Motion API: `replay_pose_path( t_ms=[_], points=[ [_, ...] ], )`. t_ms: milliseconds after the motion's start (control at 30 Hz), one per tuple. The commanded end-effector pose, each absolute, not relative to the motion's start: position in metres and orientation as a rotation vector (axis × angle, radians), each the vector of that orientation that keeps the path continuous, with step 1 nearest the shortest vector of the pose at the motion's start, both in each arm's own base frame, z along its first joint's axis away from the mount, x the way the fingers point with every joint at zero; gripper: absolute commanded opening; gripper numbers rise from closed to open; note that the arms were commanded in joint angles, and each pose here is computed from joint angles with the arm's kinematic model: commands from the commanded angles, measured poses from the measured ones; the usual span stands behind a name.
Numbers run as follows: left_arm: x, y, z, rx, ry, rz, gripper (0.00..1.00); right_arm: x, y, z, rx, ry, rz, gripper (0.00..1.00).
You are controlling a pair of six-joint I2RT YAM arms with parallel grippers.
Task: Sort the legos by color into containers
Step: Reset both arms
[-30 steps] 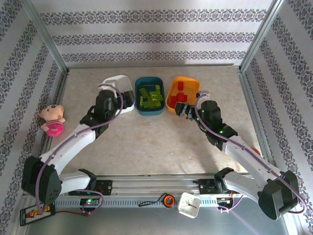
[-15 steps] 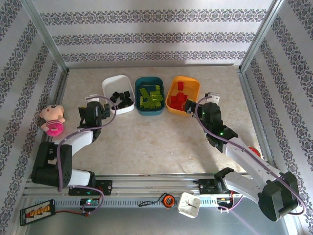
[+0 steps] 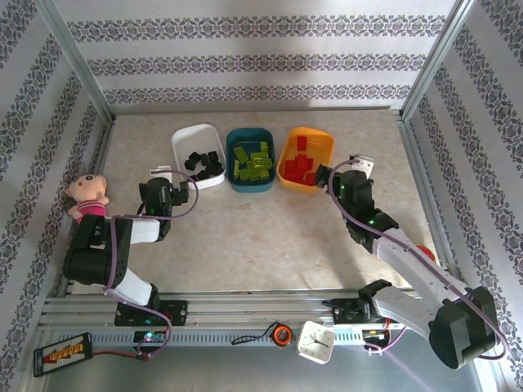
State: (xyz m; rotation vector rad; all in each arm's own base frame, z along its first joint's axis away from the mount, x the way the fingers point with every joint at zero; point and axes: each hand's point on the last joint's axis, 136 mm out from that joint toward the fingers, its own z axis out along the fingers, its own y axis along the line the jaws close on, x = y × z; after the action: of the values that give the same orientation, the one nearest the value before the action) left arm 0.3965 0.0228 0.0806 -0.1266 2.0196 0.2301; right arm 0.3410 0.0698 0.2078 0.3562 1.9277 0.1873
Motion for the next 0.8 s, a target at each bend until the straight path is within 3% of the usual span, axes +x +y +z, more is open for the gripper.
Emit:
replay_pose_path(
  t_ms=[0,400,767],
  points=[
    [0.392,0.018,0.086,-0.095,1.913,0.148,0.99,0.342,0.064,0.203,0.357,1.922,0.168,0.98],
    [0.395,0.031,0.092,-0.166,1.874,0.194,0.99,0.351,0.045,0.204,0.293,1.872,0.098,0.98],
    [0.396,0.028,0.092,-0.147,1.877,0.182,0.99,0.383,0.009,0.198,0.148,1.852,-0.141,0.98]
  ],
)
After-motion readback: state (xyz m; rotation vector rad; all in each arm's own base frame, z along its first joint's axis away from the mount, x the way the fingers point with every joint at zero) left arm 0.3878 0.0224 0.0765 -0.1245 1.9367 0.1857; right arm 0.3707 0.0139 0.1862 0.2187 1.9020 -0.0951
